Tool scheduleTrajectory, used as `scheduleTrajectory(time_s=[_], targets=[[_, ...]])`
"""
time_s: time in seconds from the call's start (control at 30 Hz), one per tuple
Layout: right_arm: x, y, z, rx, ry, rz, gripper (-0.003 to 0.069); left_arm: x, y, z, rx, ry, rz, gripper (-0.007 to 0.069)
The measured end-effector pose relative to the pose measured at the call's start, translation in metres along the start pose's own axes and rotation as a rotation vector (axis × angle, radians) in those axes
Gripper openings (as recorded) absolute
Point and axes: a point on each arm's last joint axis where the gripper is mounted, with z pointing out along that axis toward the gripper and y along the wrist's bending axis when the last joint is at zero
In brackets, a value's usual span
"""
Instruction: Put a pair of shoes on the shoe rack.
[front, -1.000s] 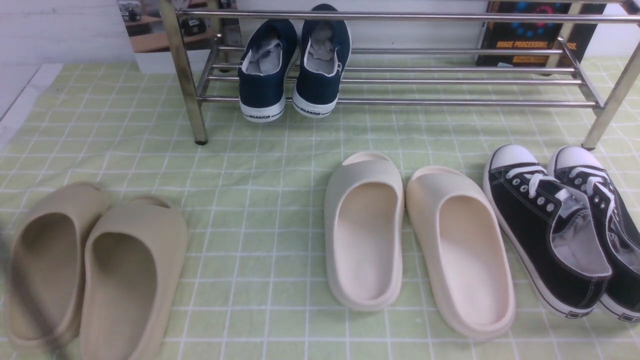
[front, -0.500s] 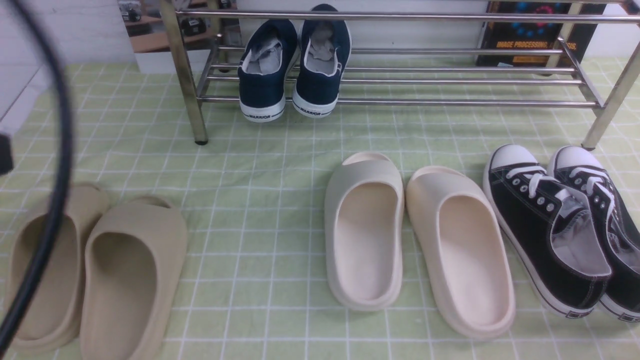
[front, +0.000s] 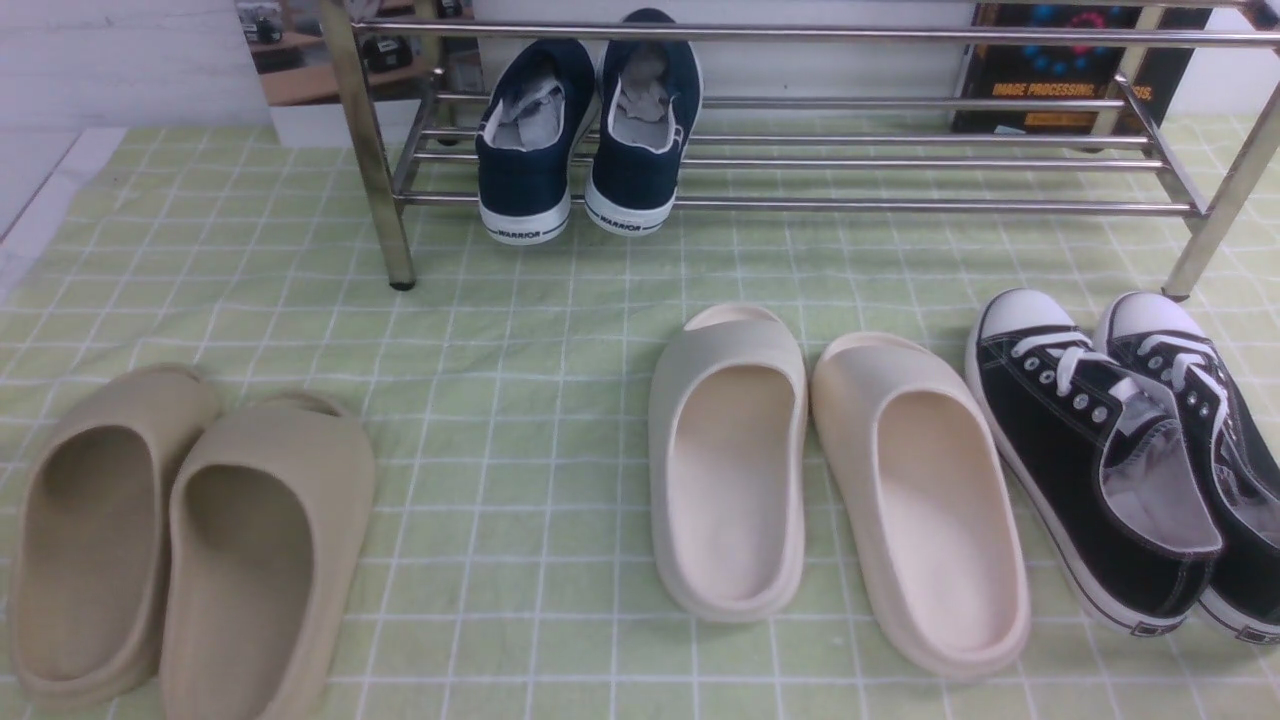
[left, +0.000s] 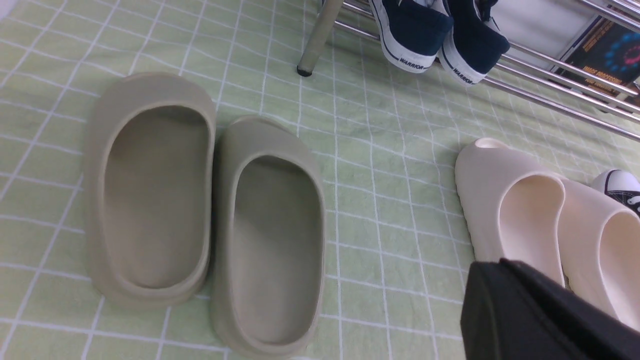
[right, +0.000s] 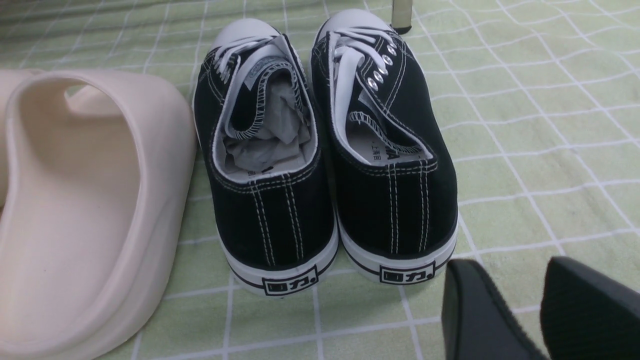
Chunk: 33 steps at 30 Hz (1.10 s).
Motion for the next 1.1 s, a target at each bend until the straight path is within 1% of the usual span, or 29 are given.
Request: scheduleTrajectory(time_s=[0.27, 0.47, 0.53, 0.63, 0.7, 0.77, 0.8, 0.9, 1.0, 1.1], targets=[[0.000, 0.000, 0.000, 0.000, 0.000, 0.000, 0.0239, 0.012, 0.003, 0.023, 0.018, -0.029, 0.039, -0.0013], [0.000, 0.000, 0.000, 0.000, 0.000, 0.000, 0.0239, 0.032, 0.011, 0.052, 0.037, -0.079, 0.092, -0.0013], [0.000, 0.000, 0.000, 0.000, 0.000, 0.000, 0.0239, 0.047, 0.017, 0.065, 0.036, -0.115, 0.111, -0.0013], [0.000, 0.000, 0.000, 0.000, 0.000, 0.000, 0.0239, 0.057, 0.022, 0.073, 0.012, -0.140, 0.117, -0.0013], [0.000, 0.000, 0.000, 0.000, 0.000, 0.000, 0.0239, 0.071, 0.030, 0.079, -0.047, -0.172, 0.137, -0.0013], [0.000, 0.000, 0.000, 0.000, 0.000, 0.000, 0.0239, 0.075, 0.032, 0.079, -0.068, -0.187, 0.151, -0.0013], [0.000, 0.000, 0.000, 0.000, 0.000, 0.000, 0.0239, 0.081, 0.037, 0.081, -0.113, -0.197, 0.187, -0.0013], [0.000, 0.000, 0.000, 0.000, 0.000, 0.000, 0.0239, 0.090, 0.044, 0.086, -0.181, -0.174, 0.230, -0.0013], [0.000, 0.000, 0.000, 0.000, 0.000, 0.000, 0.0239, 0.097, 0.049, 0.089, -0.206, -0.151, 0.216, -0.0013], [0.000, 0.000, 0.000, 0.000, 0.000, 0.000, 0.0239, 0.107, 0.055, 0.095, -0.227, -0.129, 0.161, -0.0013]])
